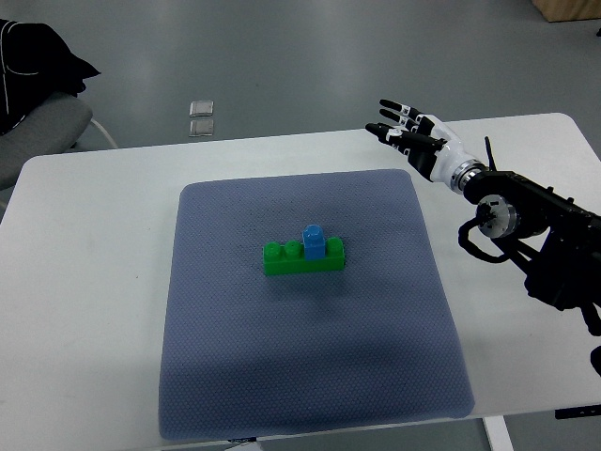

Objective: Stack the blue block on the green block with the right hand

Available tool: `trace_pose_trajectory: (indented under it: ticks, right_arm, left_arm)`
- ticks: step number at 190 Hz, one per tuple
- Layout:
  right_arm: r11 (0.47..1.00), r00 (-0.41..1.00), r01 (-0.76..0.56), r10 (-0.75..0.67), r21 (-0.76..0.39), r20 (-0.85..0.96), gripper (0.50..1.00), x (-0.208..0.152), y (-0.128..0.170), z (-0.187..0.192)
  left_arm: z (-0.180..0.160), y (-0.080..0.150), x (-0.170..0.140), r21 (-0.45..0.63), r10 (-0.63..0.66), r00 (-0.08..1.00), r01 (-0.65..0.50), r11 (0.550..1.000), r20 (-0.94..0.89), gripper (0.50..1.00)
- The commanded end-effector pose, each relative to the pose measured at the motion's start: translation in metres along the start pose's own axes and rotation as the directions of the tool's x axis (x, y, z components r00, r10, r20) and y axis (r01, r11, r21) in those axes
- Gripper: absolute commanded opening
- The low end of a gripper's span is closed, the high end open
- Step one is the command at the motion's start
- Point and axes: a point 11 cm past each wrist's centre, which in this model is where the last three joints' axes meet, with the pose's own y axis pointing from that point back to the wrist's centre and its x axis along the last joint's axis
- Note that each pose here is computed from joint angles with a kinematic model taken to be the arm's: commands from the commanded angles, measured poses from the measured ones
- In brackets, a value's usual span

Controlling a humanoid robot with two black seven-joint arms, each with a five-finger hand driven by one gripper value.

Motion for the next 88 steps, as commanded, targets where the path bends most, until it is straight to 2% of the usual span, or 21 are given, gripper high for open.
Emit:
trace_pose_trajectory:
  ticks: [1, 88]
  right_arm:
    - [1.000, 1.000, 0.011, -0.011, -0.001, 0.006, 0.917, -0.0035, -0.0005, 0.0017]
    - [1.000, 1.000, -0.001, 0.001, 0.002, 0.009, 0.915, 0.0001, 0.0018, 0.0055]
  left_arm:
    - [0.0000, 0.0000, 0.0000, 0.000, 0.000, 1.000, 0.000, 1.000, 0.000, 1.000]
    - [0.0000, 0.0000, 0.0000, 0.000, 0.000, 1.000, 0.000, 1.000, 0.000, 1.000]
